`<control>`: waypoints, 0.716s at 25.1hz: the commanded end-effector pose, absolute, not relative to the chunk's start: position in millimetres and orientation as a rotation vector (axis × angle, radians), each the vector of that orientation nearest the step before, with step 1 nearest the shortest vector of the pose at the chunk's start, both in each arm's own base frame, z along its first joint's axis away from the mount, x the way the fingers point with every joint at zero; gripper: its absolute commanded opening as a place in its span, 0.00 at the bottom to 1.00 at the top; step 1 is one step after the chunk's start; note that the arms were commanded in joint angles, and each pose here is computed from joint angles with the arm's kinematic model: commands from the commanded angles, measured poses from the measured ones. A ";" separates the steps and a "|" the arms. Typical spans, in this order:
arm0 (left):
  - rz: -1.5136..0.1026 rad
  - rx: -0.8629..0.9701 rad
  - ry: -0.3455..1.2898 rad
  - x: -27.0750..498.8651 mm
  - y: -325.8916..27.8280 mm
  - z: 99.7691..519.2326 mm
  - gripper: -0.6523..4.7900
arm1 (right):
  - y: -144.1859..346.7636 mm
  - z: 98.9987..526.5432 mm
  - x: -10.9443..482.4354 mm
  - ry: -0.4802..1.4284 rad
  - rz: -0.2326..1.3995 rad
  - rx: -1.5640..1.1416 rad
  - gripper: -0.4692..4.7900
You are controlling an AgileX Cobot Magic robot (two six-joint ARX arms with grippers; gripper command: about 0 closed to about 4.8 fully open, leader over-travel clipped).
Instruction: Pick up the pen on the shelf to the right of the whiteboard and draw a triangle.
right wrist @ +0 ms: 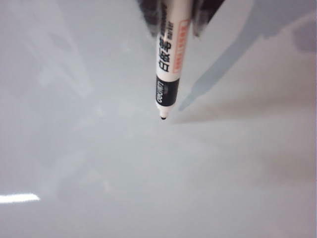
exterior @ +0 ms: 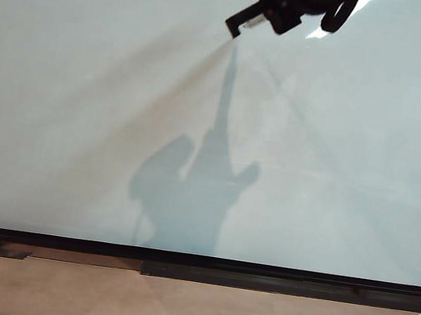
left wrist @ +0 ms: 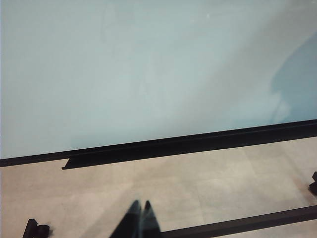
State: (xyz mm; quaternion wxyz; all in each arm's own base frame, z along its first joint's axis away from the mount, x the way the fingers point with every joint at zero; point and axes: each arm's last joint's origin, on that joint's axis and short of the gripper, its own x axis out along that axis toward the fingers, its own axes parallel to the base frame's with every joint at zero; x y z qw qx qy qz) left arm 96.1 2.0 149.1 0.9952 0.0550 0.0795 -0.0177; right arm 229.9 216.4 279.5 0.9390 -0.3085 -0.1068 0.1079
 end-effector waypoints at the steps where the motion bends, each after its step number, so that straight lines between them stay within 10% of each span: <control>1: -0.040 0.110 0.162 95.9 1.9 149.4 0.11 | 229.4 273.8 232.1 -0.289 0.115 -0.646 0.08; 18: -0.039 0.111 0.162 95.9 1.9 149.4 0.11 | 264.7 250.3 248.8 -0.378 -0.081 -0.713 0.08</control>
